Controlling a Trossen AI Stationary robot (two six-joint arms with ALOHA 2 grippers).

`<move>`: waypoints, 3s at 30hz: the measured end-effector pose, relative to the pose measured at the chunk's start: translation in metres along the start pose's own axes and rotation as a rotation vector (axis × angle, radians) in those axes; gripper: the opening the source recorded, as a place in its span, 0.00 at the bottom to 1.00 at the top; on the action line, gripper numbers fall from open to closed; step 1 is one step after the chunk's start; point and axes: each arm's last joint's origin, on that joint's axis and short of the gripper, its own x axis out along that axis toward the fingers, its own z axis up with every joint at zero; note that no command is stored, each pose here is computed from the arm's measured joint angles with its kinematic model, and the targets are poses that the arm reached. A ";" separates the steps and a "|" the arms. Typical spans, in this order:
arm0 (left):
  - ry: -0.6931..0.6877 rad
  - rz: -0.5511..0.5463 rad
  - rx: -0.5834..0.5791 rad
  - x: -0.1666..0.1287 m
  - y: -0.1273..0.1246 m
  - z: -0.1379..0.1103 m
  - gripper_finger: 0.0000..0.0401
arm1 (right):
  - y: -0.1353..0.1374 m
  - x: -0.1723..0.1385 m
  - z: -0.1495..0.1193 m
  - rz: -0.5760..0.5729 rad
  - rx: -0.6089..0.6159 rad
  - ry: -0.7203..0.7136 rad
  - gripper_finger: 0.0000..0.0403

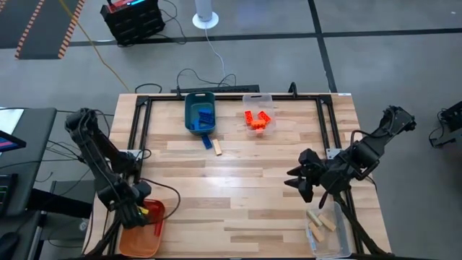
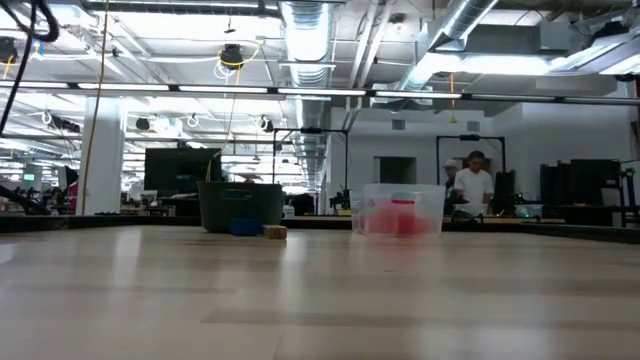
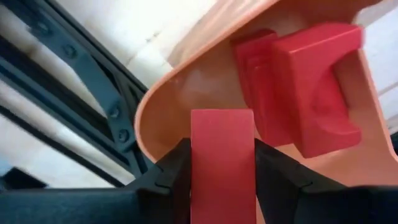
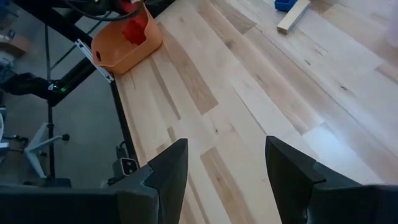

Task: Sort blocks
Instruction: Put the red block into the orange bin, then put the blue game piece into the dark blue bin

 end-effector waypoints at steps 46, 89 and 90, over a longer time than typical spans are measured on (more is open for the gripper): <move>-0.390 0.204 1.054 -0.013 -0.017 0.274 0.55 | -0.012 0.012 0.022 -0.081 0.092 -0.075 0.51; -0.036 0.617 1.647 0.035 -0.005 0.361 0.52 | 0.012 0.059 0.016 -0.074 0.142 -0.101 0.51; -0.037 0.613 1.649 0.035 -0.005 0.361 0.49 | 0.012 0.059 0.016 -0.075 0.142 -0.102 0.51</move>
